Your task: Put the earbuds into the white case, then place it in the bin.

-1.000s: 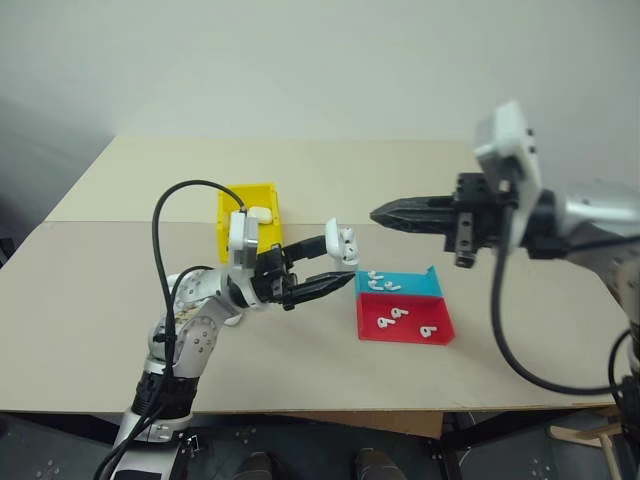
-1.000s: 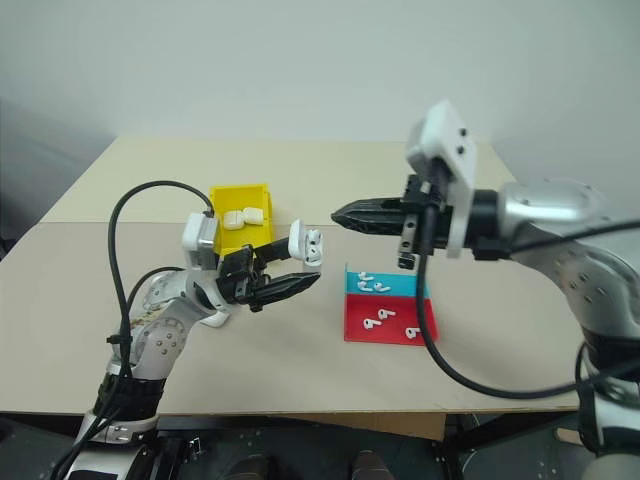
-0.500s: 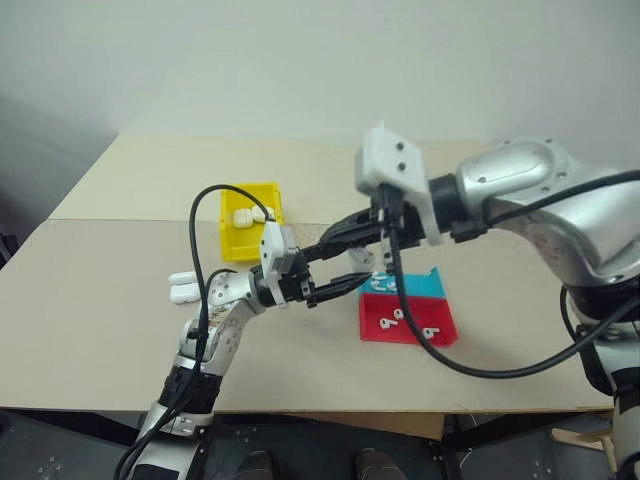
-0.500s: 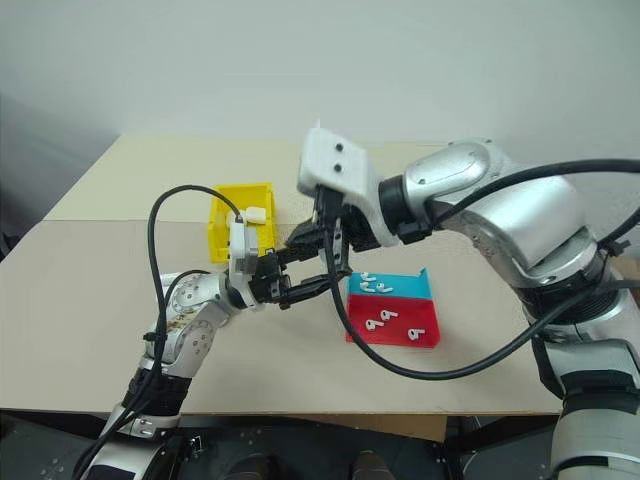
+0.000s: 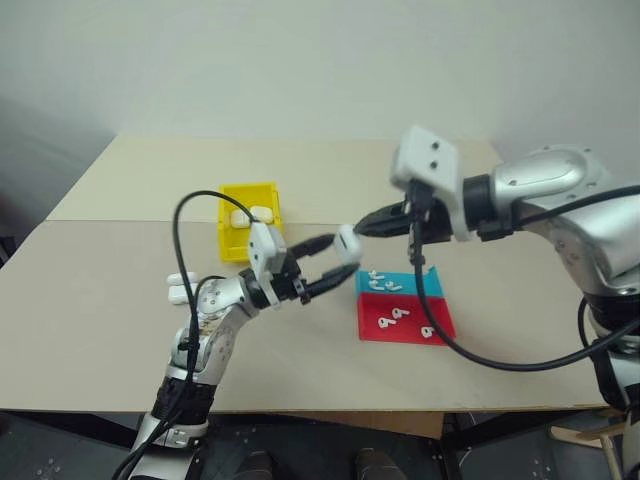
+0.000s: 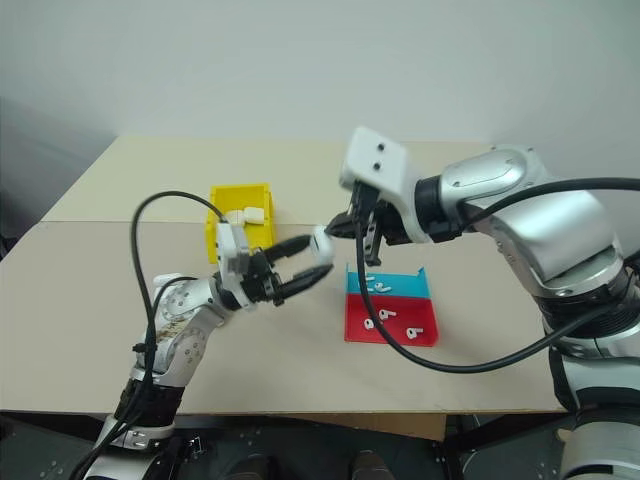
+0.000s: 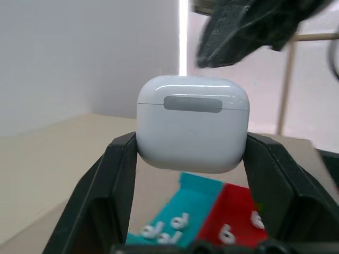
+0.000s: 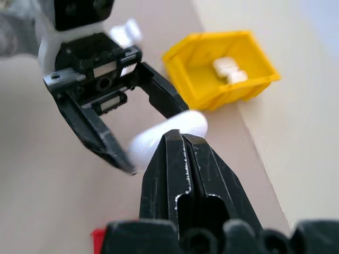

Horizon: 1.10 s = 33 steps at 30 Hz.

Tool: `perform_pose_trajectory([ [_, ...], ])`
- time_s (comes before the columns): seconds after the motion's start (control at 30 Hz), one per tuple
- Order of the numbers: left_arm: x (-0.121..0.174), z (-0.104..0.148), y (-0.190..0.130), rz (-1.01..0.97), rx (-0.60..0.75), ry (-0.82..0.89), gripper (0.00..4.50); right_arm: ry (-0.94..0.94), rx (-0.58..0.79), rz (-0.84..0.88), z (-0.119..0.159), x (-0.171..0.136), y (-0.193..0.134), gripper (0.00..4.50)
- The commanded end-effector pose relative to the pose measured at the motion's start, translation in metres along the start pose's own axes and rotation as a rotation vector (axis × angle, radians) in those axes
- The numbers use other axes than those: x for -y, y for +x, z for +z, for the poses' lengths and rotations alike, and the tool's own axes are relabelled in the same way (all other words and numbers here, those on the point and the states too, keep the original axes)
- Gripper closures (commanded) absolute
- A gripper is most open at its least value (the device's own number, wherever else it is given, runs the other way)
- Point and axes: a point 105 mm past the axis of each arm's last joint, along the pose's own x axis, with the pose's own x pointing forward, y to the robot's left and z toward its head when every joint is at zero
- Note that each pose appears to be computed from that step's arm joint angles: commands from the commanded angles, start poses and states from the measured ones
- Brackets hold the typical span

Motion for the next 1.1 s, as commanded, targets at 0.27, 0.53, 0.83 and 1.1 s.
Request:
perform_pose_trajectory([
  [0.27,-0.103,0.016,-0.002,0.778,-0.151,0.259,1.75,0.183,0.159,-0.268,-0.008,0.016,-0.023,4.39],
  [0.53,-0.134,-0.021,0.017,0.826,-0.327,0.135,1.75,0.237,0.182,-0.286,-0.012,0.007,-0.020,4.39],
  [0.83,-0.139,-0.039,0.021,0.777,-0.351,0.190,0.04,0.249,0.147,-0.327,-0.024,0.001,-0.022,4.50],
  [1.1,-0.121,-0.015,0.009,0.534,-0.200,0.168,0.04,0.232,0.041,-0.415,-0.063,-0.003,-0.024,4.50],
])
